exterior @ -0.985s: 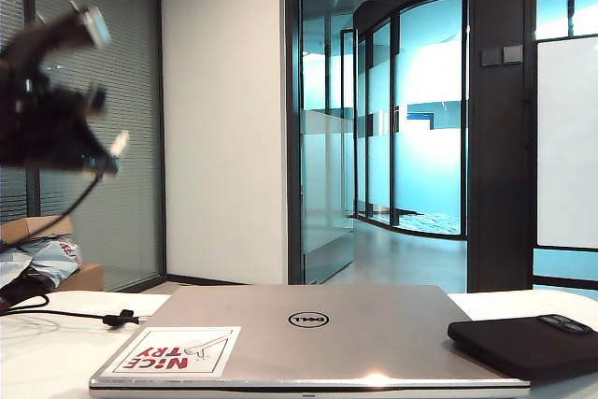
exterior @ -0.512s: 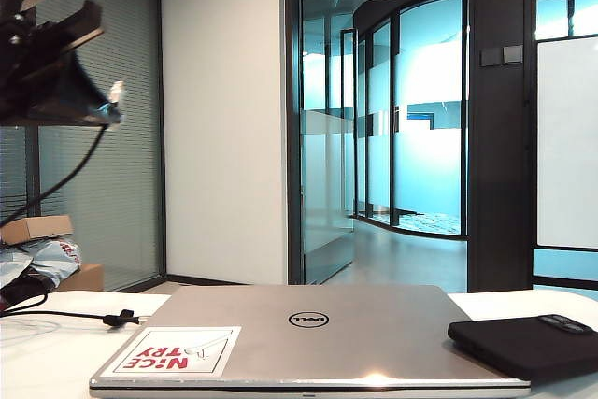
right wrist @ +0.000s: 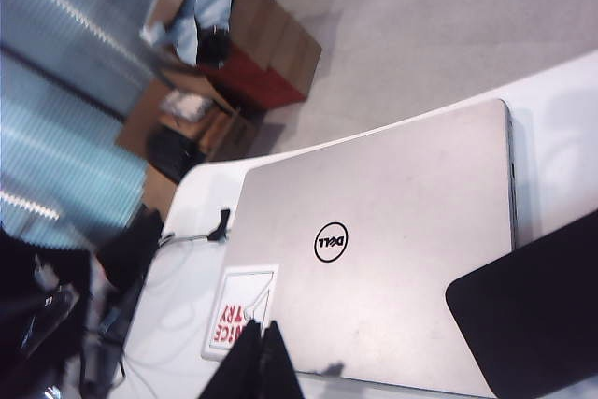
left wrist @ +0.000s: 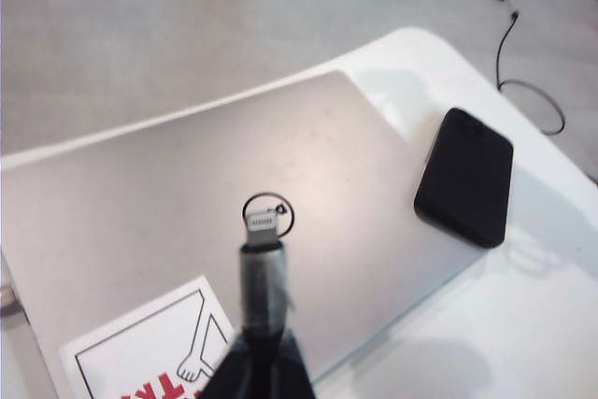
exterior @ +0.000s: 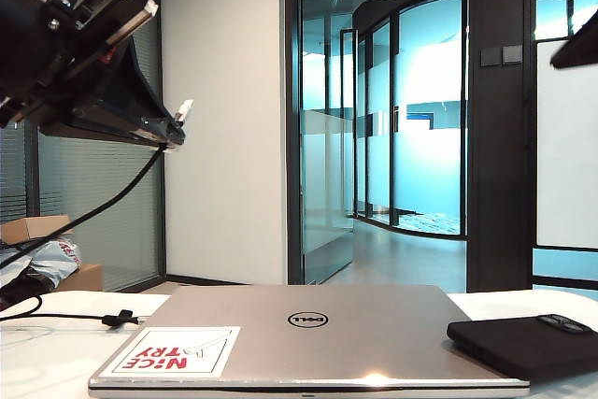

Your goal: Pick up the charging cable and the phone, plug the charging cable into the charging port on the phone, and finally place them back on the table.

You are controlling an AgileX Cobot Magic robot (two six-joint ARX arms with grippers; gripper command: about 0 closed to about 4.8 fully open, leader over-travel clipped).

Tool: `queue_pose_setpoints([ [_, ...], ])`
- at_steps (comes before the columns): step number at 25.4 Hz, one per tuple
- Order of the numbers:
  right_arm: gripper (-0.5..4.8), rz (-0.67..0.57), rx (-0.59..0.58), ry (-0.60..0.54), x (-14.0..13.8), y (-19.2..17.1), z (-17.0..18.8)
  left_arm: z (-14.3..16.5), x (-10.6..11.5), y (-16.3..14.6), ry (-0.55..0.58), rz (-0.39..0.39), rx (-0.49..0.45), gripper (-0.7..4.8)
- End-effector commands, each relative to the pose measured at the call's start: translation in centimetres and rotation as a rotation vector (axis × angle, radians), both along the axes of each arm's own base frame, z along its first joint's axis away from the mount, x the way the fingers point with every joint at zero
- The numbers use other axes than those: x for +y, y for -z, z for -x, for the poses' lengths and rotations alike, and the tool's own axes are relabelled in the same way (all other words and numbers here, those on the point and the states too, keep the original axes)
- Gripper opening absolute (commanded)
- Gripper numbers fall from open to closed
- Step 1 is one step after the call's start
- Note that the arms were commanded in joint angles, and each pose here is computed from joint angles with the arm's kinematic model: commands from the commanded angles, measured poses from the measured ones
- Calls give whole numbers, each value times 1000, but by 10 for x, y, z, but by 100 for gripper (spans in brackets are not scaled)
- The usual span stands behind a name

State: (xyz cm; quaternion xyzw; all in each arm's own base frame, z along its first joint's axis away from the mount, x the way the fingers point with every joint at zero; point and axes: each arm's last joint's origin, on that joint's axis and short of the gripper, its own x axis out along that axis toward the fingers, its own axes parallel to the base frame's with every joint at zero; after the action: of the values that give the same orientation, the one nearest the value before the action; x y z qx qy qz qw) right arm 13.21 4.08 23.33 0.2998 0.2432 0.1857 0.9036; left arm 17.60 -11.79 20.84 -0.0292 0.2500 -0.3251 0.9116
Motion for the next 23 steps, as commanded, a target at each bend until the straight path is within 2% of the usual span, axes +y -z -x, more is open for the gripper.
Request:
queue_pose_setpoints([
  [1, -5, -73, 17, 46, -4, 9, -2, -2, -1, -7, 5, 3, -5, -6],
  [5, -5, -70, 50, 78, -9, 27, -2, -3, -2, -10, 6, 16, -32, -6],
  [10, -5, -66, 109, 111, -13, 48, 0, -5, -4, -5, 27, -28, -43, -6],
  [15, -6, -109, 208, 210, -22, 74, 4, -13, -9, 8, 31, -55, -12, -6],
  [16, -3, -171, 255, 280, -25, 77, 4, -16, -11, 10, 32, -55, -12, -6],
  [17, 79, -208, 279, 318, -28, 79, 3, -18, -12, 12, 32, -55, -12, -6],
  [18, 221, -241, 301, 337, -31, 80, 3, -18, -12, 13, 32, -56, -10, -6],
  [19, 291, -262, 320, 349, -32, 81, 2, -19, -12, 13, 32, -56, -10, -6],
  [21, 344, -299, 356, 345, -35, 84, 1, -19, -12, 13, 32, -54, -13, -6],
  [23, 347, -332, 402, 331, -37, 87, 0, -19, -13, 12, 31, -50, -21, -6],
])
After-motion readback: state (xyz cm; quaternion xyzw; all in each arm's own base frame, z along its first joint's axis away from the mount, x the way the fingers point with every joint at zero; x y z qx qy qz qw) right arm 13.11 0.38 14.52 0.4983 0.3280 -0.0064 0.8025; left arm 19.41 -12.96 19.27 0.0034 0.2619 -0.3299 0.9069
